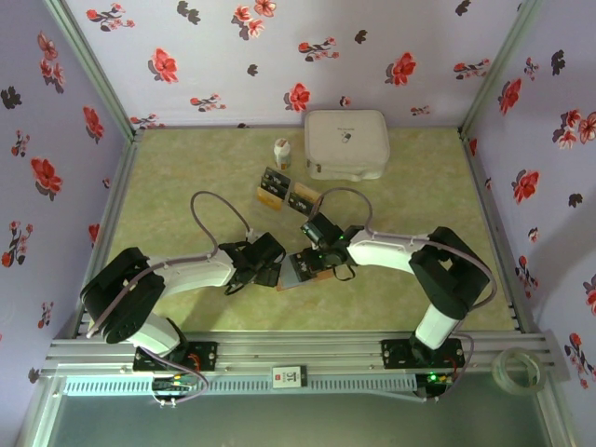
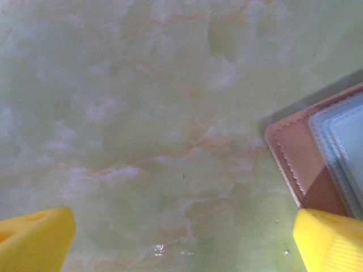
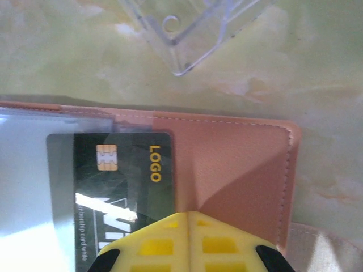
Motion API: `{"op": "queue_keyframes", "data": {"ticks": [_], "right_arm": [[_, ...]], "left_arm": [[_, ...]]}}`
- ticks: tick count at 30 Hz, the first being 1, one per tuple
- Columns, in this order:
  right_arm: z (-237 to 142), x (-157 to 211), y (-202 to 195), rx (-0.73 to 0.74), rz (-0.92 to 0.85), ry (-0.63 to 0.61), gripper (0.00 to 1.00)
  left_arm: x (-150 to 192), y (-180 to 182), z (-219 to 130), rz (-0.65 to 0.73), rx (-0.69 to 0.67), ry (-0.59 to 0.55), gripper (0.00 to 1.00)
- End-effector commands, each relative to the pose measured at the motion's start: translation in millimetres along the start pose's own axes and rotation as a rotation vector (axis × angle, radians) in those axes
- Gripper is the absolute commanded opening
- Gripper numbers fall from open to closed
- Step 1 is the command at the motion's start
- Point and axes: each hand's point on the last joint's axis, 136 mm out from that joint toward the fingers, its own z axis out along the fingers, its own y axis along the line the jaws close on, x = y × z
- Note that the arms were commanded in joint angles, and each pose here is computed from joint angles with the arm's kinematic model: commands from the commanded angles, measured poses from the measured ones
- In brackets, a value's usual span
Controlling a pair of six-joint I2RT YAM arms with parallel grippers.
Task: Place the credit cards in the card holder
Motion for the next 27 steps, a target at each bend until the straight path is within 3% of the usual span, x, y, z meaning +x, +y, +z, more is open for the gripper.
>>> {"op": "queue_keyframes", "data": {"ticks": [1, 15, 27], "right_arm": [[0.9, -3.6, 19.2, -0.045, 0.005, -0.002, 0.0], [2.3, -4.3, 49.4, -0.103, -0.013, -0.003, 0.0], [-17.0, -22.2, 33.8, -0.075, 0.01, -0.064, 0.0]], "left_arm": [[5.5, 3.8, 4.8, 0.023, -0.024, 0.003, 1.0], [6.2, 5.5, 1.7, 0.016, -0.019, -0.005, 1.0], [0.2, 42.2, -20.4, -0.085, -0.026, -0.052, 1.0]]}}
